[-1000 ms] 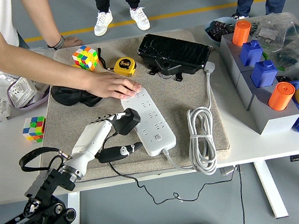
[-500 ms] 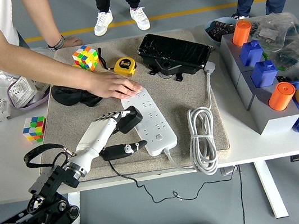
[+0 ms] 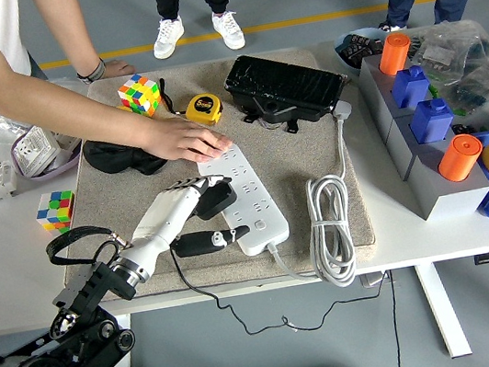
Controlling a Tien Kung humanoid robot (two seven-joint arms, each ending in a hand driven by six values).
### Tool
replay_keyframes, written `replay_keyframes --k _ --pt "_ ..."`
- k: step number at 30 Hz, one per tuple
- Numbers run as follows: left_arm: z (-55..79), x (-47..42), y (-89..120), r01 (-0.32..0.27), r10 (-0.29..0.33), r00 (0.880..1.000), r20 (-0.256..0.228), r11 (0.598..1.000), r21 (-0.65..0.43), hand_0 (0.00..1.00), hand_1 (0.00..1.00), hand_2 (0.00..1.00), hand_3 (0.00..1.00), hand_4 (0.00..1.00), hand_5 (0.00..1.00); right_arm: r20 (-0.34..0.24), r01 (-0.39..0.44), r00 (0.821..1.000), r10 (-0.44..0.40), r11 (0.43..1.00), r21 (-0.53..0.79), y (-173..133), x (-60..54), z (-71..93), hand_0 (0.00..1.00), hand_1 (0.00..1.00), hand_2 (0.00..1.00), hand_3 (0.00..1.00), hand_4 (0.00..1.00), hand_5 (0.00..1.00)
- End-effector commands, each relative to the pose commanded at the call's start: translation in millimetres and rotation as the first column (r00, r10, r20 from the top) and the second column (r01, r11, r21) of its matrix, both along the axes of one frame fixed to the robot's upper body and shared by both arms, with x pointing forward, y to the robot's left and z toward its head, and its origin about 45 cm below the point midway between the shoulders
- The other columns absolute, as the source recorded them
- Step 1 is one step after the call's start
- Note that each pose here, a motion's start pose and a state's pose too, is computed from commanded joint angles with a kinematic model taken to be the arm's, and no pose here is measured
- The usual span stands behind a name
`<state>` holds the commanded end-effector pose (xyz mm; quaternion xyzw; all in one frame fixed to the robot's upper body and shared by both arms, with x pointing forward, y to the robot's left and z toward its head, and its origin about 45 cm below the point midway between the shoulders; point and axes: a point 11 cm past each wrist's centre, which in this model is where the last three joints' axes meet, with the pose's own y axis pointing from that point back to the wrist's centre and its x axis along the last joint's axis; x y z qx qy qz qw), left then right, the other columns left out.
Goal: Put the plug near the board,insert it into the board,press the button,pull the plug out
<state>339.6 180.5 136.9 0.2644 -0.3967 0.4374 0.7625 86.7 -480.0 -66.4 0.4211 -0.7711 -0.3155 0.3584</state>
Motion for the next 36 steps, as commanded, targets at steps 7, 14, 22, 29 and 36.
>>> replay_keyframes --k 7,14,22,29,36 --pt "0.0 2.1 -5.3 0.011 -0.011 1.0 -0.006 1.0 0.006 0.847 0.862 0.859 0.827 0.933 0.734 0.001 0.002 1.0 -0.002 1.0 0.0 -0.4 0.1 0.2 0.599 0.595 0.543 0.545 0.765 0.227" --pt "1.0 0.6 -3.5 0.01 -0.01 1.0 -0.004 1.0 -0.002 0.846 0.862 0.858 0.825 0.937 0.737 0.002 0.003 1.0 -0.003 1.0 -0.001 -0.2 -0.3 0.1 0.599 0.595 0.545 0.546 0.765 0.227" --pt "4.7 -0.9 5.4 0.0 0.001 1.0 0.023 1.0 -0.004 0.839 0.859 0.854 0.821 0.944 0.745 0.004 0.0 1.0 0.0 1.0 -0.002 -0.2 0.4 0.3 0.599 0.595 0.545 0.544 0.764 0.227" --pt "-1.7 -3.8 11.6 -0.006 0.006 1.0 0.009 1.0 0.028 0.837 0.859 0.852 0.818 0.944 0.744 0.005 0.0 1.0 0.0 1.0 -0.003 -0.6 0.2 0.5 0.598 0.594 0.545 0.545 0.764 0.227" --pt "-6.2 -3.4 7.1 0.0 0.0 1.0 -0.004 0.999 0.041 0.838 0.857 0.85 0.818 0.944 0.745 0.007 -0.002 1.0 0.002 1.0 -0.007 -1.7 0.4 1.2 0.598 0.594 0.544 0.544 0.765 0.226"
